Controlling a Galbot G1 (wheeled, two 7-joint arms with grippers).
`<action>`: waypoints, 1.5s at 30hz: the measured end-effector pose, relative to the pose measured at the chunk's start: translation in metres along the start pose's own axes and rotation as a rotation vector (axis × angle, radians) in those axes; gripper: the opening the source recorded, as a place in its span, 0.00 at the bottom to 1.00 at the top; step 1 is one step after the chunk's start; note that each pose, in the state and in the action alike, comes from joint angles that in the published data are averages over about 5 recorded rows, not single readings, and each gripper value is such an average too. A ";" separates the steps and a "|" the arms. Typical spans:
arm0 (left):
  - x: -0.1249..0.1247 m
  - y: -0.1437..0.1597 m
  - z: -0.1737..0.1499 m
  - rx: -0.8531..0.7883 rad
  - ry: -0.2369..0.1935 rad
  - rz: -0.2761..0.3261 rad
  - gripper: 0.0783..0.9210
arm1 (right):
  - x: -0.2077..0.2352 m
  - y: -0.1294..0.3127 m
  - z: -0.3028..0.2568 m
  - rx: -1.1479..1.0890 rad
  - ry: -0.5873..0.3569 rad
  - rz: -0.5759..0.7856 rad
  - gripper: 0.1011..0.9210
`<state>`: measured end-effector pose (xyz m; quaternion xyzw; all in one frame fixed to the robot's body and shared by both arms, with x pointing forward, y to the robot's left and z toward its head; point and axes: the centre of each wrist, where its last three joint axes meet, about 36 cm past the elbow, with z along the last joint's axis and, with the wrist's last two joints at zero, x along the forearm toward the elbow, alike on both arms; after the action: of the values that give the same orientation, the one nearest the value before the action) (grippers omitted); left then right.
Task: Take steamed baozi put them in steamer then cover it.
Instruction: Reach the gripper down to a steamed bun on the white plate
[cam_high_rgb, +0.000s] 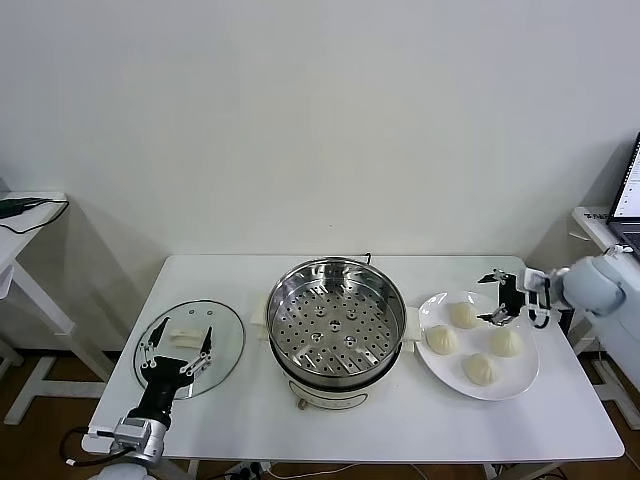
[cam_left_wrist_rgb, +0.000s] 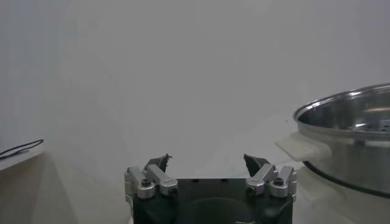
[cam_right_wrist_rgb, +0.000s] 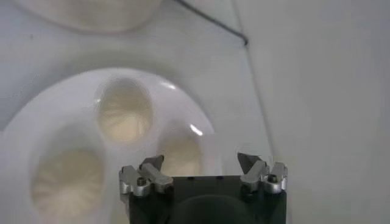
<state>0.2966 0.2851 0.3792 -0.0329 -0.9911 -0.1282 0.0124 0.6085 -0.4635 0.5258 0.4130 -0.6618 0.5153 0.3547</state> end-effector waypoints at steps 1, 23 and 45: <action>0.000 0.000 0.000 0.000 0.000 -0.001 0.88 | -0.004 -0.003 -0.001 0.004 0.012 -0.017 0.88; 0.001 0.001 0.002 0.002 0.000 -0.015 0.88 | -0.071 -0.034 -0.025 0.045 0.157 -0.172 0.88; 0.001 -0.001 0.006 0.003 0.004 -0.013 0.88 | -0.096 -0.035 -0.038 0.055 0.167 -0.185 0.86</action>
<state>0.2952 0.2860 0.3729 -0.0260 -0.9915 -0.1268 0.0135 0.6810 -0.4139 0.4621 0.4377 -0.5746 0.5309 0.4432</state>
